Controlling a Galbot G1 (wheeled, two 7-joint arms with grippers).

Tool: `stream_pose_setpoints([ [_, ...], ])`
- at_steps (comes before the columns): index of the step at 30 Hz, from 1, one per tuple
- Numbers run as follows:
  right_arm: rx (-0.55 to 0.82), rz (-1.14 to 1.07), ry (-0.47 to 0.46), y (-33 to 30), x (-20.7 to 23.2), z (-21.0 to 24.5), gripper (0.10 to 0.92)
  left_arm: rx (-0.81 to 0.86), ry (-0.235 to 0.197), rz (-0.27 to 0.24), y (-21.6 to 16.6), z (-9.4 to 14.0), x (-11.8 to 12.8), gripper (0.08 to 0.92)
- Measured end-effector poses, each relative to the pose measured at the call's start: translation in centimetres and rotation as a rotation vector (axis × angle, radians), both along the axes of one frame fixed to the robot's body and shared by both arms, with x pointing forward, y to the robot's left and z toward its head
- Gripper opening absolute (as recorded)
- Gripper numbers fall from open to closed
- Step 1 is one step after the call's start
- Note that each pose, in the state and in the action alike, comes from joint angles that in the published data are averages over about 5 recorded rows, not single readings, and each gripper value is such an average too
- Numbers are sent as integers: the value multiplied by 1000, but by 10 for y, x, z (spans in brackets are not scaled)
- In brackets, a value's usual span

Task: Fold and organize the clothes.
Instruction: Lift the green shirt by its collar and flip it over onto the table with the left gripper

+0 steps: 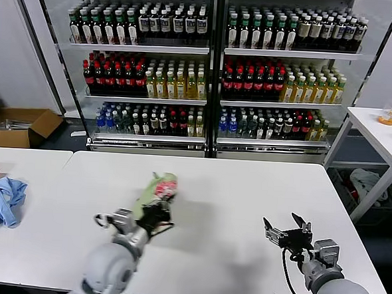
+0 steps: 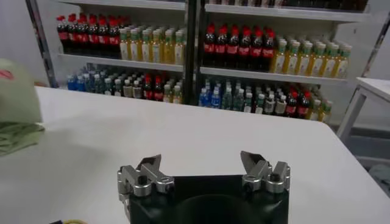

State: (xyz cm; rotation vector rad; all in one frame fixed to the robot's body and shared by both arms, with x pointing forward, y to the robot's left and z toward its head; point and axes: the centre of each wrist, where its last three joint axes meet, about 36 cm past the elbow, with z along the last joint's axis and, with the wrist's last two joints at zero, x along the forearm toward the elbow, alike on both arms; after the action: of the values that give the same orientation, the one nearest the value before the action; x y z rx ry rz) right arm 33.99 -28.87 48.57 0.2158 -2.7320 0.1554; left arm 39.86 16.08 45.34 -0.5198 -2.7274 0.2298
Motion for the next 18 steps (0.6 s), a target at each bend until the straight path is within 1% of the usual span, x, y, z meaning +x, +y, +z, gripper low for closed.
stream_pose_setpoints([
  [3, 0, -3, -4, -1, 2, 0, 823, -20, 23, -41, -30, -8, -1, 109],
  [9, -1, -7, -6, -2, 3, 0, 823, -59, 74, -113, -83, -22, -13, 109],
  [12, -3, -10, -8, -3, 4, 0, 823, -92, 95, -146, -105, -23, -16, 109],
  [18, -1, -14, -11, -4, 4, 1, 823, -178, 137, -195, -139, -22, -17, 109],
])
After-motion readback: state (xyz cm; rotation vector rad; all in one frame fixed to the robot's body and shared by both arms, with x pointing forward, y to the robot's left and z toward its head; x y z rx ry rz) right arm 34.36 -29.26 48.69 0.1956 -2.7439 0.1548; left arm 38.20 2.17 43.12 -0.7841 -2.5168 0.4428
